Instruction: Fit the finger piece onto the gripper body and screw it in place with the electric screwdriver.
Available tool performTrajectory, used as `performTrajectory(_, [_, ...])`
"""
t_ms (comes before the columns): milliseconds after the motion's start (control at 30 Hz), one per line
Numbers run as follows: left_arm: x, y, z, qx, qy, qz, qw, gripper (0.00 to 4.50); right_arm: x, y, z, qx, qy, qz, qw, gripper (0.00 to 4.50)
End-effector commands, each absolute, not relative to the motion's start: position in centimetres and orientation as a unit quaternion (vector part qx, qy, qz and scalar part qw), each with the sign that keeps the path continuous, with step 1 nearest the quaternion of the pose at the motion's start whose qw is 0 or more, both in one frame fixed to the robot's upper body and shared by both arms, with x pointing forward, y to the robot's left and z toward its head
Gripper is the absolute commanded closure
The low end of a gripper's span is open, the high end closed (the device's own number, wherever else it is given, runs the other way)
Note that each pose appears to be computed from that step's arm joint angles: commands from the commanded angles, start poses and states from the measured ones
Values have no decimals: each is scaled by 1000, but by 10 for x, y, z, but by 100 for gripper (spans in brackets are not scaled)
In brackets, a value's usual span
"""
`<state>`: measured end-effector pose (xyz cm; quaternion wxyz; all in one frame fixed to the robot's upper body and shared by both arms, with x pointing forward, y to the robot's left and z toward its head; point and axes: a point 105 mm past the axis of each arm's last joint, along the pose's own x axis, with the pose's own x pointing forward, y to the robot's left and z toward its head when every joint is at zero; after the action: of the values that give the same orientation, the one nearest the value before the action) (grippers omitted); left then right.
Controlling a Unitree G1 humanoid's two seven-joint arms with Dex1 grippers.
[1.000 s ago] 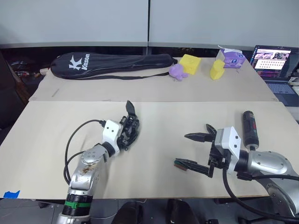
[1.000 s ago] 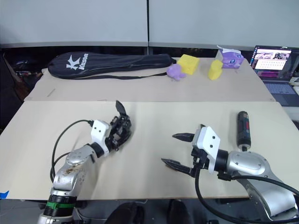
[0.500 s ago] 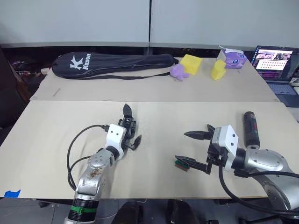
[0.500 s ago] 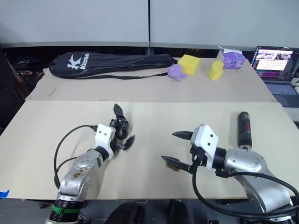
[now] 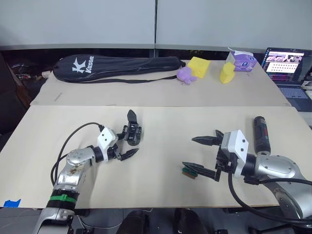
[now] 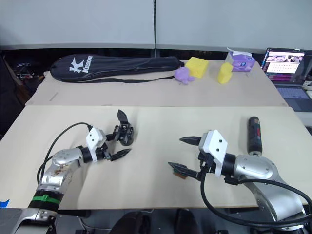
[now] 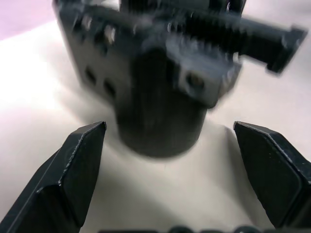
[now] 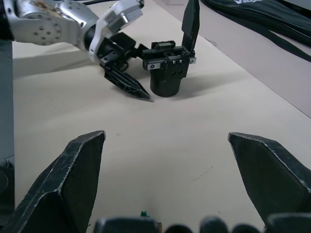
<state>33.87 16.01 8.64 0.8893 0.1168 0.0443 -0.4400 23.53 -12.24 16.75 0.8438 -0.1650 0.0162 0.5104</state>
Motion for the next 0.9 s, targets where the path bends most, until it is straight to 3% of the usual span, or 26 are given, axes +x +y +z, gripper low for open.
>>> performTrajectory(33, [348, 158, 100, 108, 16, -439, 892, 6, 234, -122, 173, -168, 1, 510, 844, 0])
performTrajectory(133, [350, 154, 102, 107, 8, -447, 888, 6, 233, -122, 174, -167, 0, 511, 843, 0])
performTrajectory(233, [352, 152, 104, 104, 1, -455, 884, 85, 233, -124, 175, -167, 1, 509, 845, 0])
performTrajectory(267, [351, 151, 103, 104, 1, -461, 881, 133, 233, -125, 175, -167, 2, 507, 846, 0])
performTrajectory(367, [346, 148, 101, 104, 2, -474, 874, 205, 232, -126, 175, -169, 2, 504, 847, 0])
performTrajectory(633, [331, 96, 113, 84, -39, -504, 859, 203, 225, -140, 180, -168, 0, 466, 869, 0])
performTrajectory(900, [340, 39, 119, 76, -62, -517, 851, 203, 210, -163, 184, -160, 15, 406, 900, 0])
